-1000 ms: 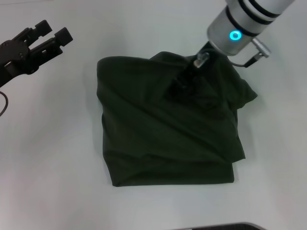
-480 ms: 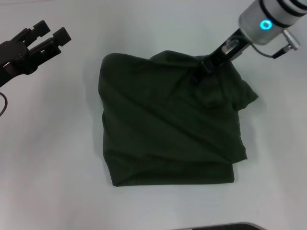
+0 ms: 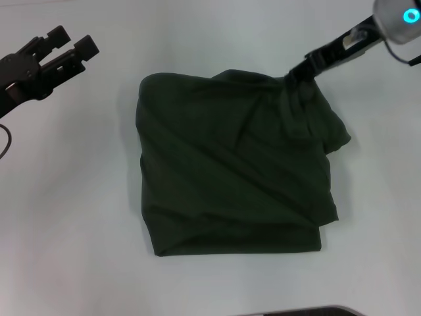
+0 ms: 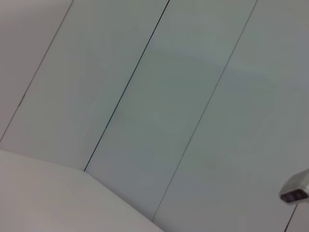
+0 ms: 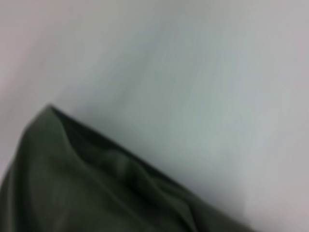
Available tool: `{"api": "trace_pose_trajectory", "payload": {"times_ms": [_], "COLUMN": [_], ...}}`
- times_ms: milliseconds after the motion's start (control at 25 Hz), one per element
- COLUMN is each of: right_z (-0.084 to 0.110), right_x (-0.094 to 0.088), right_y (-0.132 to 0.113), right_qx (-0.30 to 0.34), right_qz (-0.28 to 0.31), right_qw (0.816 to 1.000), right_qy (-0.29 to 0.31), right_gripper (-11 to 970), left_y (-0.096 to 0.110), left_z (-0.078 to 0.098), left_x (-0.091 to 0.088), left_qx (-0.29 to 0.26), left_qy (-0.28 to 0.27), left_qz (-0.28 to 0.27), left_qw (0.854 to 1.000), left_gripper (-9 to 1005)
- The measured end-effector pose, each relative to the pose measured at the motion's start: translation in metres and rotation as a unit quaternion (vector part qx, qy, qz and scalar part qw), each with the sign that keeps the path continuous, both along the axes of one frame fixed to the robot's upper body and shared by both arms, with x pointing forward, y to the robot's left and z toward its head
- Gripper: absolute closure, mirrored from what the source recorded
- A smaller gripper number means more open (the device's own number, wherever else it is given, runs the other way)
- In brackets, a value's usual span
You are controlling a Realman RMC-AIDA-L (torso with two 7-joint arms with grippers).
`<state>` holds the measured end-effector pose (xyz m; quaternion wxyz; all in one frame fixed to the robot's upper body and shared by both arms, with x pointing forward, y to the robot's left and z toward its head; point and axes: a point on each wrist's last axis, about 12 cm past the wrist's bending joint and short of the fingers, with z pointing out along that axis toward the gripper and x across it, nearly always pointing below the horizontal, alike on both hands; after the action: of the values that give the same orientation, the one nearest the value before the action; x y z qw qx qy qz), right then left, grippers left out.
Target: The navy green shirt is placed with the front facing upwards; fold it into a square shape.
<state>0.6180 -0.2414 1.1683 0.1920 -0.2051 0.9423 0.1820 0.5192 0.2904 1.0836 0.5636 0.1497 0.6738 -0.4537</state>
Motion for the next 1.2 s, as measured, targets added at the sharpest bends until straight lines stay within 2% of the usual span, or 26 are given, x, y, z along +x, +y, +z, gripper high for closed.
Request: {"api": "trace_pose_trajectory", "payload": {"times_ms": [200, 440, 880, 1200], "right_z": [0.003, 0.002, -0.003, -0.014], "right_x": [-0.006, -0.017, -0.024, -0.018], "right_y": [-0.01, -0.015, -0.024, -0.014], "right_qx": [0.054, 0.089, 0.099, 0.111], "right_qz": [0.0, 0.015, 0.002, -0.006], "right_qw": [0.998, 0.996, 0.995, 0.993], "right_qy": [-0.013, 0.003, 0.025, 0.024], "right_gripper": [465, 465, 465, 465], "left_y": [0.0, -0.001, -0.004, -0.004], "left_z": [0.0, 0.001, 0.004, 0.004], "left_x": [0.0, 0.002, 0.006, 0.005], "left_qx": [0.0, -0.001, -0.006, -0.007], "left_qy": [0.0, -0.002, -0.007, -0.007], "left_qz": [0.0, -0.001, -0.003, -0.003], "left_qw": [1.0, 1.0, 1.0, 1.0], "left_gripper": [79, 79, 79, 79]}}
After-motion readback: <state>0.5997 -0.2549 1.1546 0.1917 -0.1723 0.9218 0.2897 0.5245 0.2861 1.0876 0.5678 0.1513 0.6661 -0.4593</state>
